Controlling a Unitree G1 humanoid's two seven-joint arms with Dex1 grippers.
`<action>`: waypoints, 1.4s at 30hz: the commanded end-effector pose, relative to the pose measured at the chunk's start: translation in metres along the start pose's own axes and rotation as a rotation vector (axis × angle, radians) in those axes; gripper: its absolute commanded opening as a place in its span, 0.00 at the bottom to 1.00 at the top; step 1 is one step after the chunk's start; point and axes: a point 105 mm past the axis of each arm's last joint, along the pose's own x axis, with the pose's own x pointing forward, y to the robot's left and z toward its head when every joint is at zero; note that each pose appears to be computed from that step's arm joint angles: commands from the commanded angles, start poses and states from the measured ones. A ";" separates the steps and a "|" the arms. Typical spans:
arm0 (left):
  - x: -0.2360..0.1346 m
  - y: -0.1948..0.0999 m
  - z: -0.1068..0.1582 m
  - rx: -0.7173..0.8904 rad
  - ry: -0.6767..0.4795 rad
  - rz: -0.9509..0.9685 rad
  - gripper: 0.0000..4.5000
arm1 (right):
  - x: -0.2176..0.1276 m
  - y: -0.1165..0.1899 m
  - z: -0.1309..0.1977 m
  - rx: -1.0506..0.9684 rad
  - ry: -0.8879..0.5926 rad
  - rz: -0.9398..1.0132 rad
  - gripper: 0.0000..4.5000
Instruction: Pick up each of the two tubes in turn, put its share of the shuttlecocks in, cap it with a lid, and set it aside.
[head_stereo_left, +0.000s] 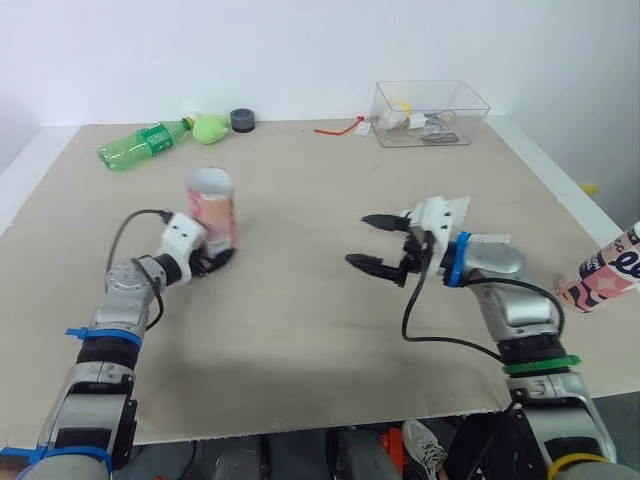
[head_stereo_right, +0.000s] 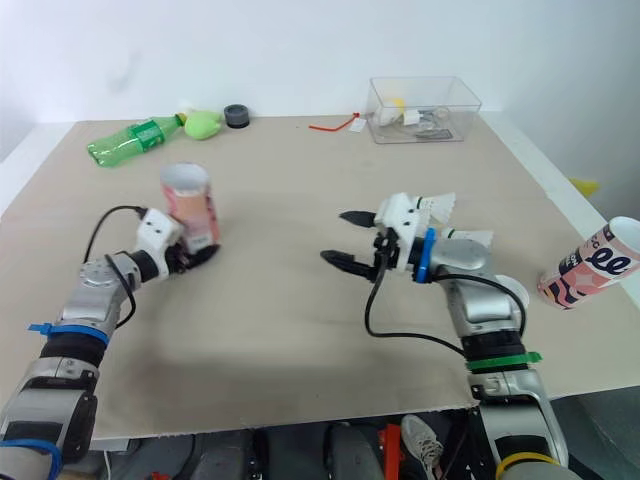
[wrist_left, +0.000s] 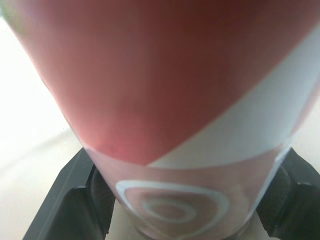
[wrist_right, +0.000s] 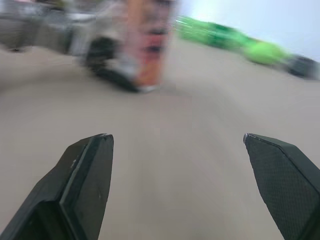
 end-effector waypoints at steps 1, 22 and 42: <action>0.004 -0.034 0.028 0.159 -0.019 -0.222 0.69 | -0.028 -0.025 0.014 0.034 -0.012 -0.216 1.00; 0.017 -0.092 0.056 0.372 0.240 -0.768 0.69 | -0.041 -0.070 -0.031 0.336 0.087 -0.693 1.00; 0.026 -0.104 0.064 0.408 0.199 -0.796 0.68 | -0.019 -0.093 -0.053 0.363 0.126 -0.693 0.41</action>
